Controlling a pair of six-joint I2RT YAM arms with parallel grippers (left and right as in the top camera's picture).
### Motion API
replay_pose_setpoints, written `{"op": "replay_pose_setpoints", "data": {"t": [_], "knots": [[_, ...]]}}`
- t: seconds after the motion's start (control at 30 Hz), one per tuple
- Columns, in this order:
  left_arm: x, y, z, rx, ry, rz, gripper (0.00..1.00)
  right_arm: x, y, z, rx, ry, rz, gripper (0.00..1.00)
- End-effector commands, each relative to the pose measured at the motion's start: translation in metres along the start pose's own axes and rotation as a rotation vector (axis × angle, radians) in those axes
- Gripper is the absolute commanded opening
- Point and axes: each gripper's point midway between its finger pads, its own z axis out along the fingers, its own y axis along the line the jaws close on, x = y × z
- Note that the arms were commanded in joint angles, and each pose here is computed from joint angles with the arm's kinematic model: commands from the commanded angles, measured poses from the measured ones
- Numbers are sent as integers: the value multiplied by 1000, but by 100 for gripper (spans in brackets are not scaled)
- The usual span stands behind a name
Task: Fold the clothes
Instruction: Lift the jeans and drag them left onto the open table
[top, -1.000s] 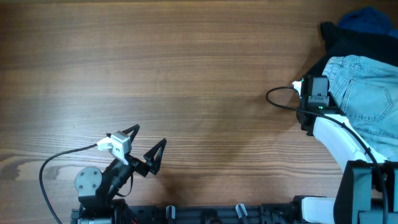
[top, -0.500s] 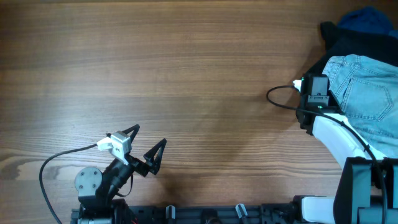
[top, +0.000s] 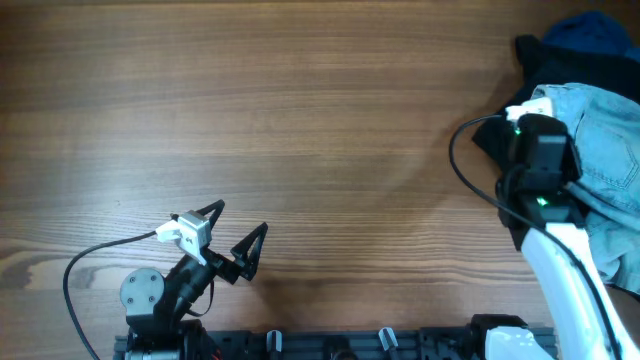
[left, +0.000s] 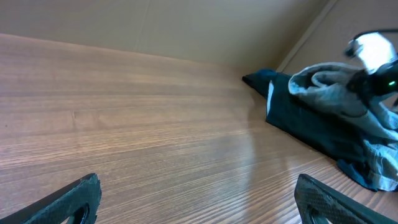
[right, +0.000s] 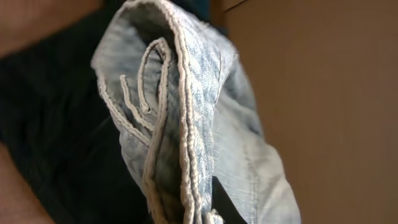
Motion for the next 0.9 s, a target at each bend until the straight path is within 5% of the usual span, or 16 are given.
{"op": "replay_pose_setpoints", "data": {"t": [0.0, 0.33, 0.7, 0.87], "knots": [[4, -2, 1, 17, 9, -12, 100, -26, -23, -29, 19, -118, 156, 4], [4, -2, 1, 17, 9, -12, 100, -120, 25, -128, -495, -447, 400, 4], [4, -2, 1, 17, 9, -12, 100, -220, -21, -223, -739, -710, 549, 4], [4, -2, 1, 17, 9, -11, 100, -247, 10, -251, -867, -736, 506, 4]]}}
